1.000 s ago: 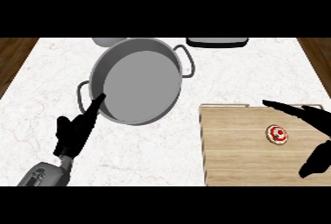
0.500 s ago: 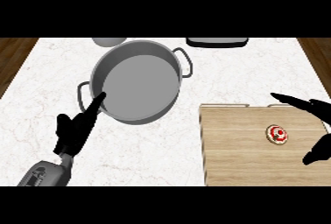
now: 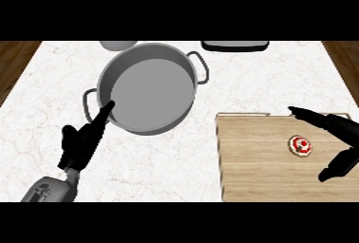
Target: Pick the cupcake from the tray and place it in the pot
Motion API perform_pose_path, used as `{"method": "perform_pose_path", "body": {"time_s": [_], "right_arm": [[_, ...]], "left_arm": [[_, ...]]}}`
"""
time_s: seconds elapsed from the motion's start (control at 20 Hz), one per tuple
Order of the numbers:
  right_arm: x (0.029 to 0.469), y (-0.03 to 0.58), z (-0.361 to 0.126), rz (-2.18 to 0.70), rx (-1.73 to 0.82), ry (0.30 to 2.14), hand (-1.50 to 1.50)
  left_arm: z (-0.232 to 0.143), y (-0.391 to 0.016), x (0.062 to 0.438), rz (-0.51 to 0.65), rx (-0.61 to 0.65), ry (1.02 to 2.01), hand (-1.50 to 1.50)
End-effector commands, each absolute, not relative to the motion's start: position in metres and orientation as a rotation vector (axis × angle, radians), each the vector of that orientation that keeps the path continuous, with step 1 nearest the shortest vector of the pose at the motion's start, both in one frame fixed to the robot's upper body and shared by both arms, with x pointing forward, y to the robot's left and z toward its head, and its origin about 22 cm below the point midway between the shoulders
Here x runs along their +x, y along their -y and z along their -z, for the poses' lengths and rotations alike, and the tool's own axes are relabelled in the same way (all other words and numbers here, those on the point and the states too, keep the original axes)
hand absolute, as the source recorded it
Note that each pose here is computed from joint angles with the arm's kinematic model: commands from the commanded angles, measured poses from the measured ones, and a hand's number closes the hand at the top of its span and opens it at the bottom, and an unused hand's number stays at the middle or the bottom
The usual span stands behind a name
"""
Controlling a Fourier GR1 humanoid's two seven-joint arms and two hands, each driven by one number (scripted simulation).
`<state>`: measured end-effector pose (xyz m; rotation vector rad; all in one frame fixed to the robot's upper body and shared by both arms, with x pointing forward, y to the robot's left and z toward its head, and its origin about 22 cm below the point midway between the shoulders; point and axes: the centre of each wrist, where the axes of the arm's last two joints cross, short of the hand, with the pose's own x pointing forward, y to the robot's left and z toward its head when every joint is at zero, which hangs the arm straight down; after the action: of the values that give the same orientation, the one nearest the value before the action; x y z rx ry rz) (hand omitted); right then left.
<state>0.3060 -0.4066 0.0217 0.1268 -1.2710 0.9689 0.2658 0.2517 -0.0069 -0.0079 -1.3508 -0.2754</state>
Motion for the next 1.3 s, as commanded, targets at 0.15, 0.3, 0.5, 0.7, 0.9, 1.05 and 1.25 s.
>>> {"method": "perform_pose_path", "body": {"time_s": [0.15, 0.3, 0.5, 0.7, 0.9, 1.05, 1.25], "right_arm": [[0.309, 0.406, 0.002, -0.889, 0.288, 1.244, -1.50], [0.300, 0.401, 0.032, -0.839, 0.320, 1.204, -1.50], [0.297, 0.389, 0.047, -0.887, 0.330, 1.213, 1.50], [0.297, 0.385, 0.049, -0.973, 0.313, 1.278, 1.50], [0.287, 0.392, 0.057, -0.898, 0.370, 1.288, 1.50], [0.276, 0.405, 0.061, -0.832, 0.384, 1.318, 1.50], [0.340, 0.341, 0.037, -0.882, 0.422, 1.433, 1.50]], "left_arm": [[0.021, -0.236, 0.267, 0.294, -0.053, 1.268, 0.00], [0.021, -0.229, 0.256, 0.282, -0.070, 1.286, 0.00], [0.017, -0.213, 0.261, 0.301, -0.054, 1.290, 0.00], [0.022, -0.249, 0.266, 0.281, -0.072, 1.294, 0.00], [0.027, -0.235, 0.256, 0.296, -0.076, 1.284, 0.00], [0.013, -0.240, 0.266, 0.285, -0.063, 1.280, 0.00], [0.015, -0.229, 0.269, 0.341, -0.102, 1.307, 0.00]]}}
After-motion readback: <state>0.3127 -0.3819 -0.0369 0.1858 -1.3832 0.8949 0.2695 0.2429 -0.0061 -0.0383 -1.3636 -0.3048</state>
